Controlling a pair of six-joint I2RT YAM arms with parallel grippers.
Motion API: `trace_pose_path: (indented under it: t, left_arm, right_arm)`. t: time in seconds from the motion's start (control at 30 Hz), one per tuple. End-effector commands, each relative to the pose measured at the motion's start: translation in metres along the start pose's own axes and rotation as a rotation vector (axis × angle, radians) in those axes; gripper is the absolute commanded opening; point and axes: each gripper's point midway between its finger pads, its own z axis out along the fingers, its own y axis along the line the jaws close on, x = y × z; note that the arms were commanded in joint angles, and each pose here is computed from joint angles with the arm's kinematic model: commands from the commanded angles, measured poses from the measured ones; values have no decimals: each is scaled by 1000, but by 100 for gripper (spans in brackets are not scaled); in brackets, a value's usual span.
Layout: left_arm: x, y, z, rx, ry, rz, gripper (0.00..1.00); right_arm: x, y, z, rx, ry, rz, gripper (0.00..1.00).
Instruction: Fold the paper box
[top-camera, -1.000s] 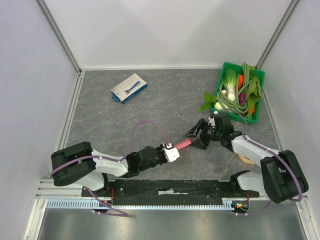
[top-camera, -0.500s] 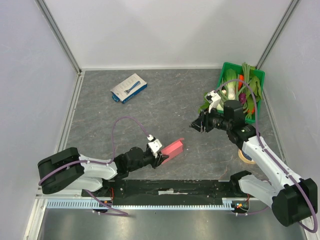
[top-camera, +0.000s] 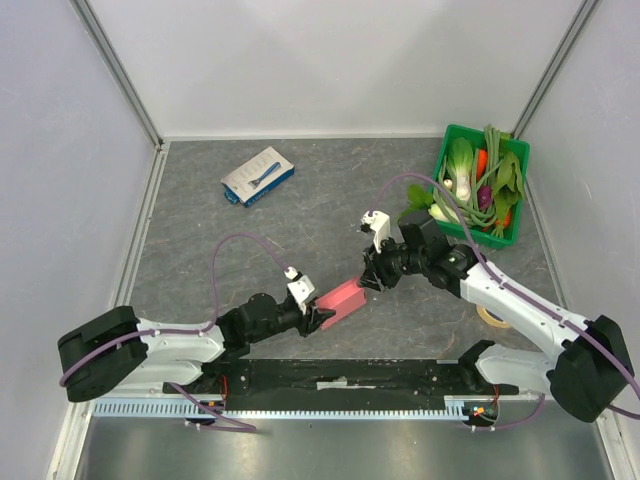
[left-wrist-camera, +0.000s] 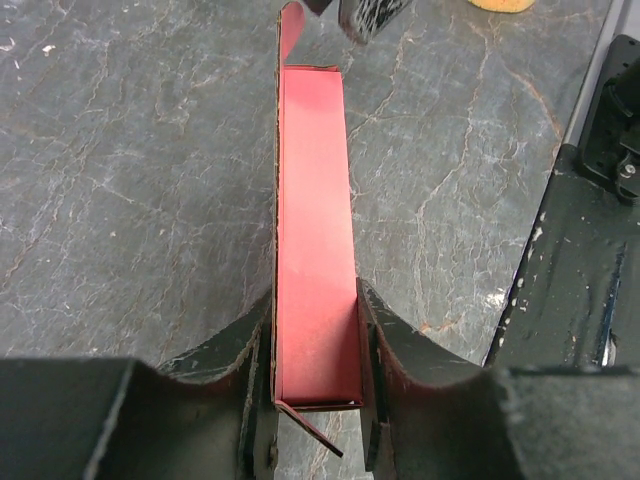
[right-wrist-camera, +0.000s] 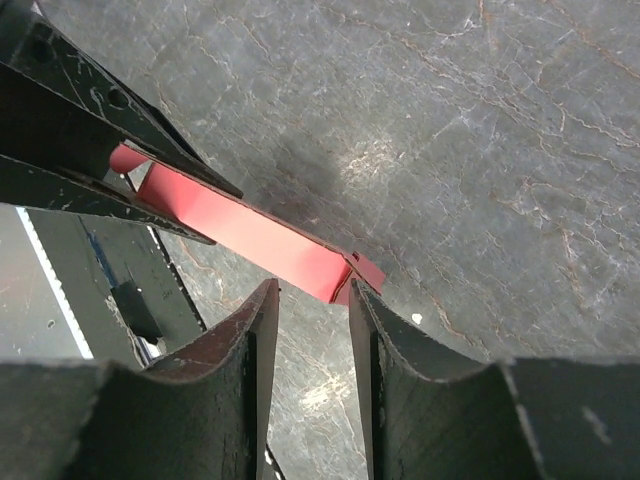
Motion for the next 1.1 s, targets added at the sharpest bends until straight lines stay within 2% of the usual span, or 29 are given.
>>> trace_pose_path:
  t: [0.0, 0.1, 0.37, 0.57, 0.9, 1.07]
  left_arm:
    - [-9, -2, -3, 16, -27, 0, 23]
    - [-11, -3, -5, 25, -35, 2, 22]
    - [-9, -9, -4, 65, -26, 3, 21]
    - [-10, -8, -4, 62, -32, 7, 21]
    - [-14, -7, -9, 60, -54, 11, 20]
    - [-16, -7, -10, 61, -63, 11, 19]
  right_arm:
    - [-16, -9, 0, 63, 4, -73, 42]
    - [-21, -12, 0, 84, -6, -85, 50]
    - [-34, -12, -6, 98, -30, -121, 51]
    - [-28, -1, -3, 25, -5, -119, 33]
    - [-19, 1, 0, 7, 25, -111, 40]
    - [-21, 6, 0, -22, 18, -118, 34]
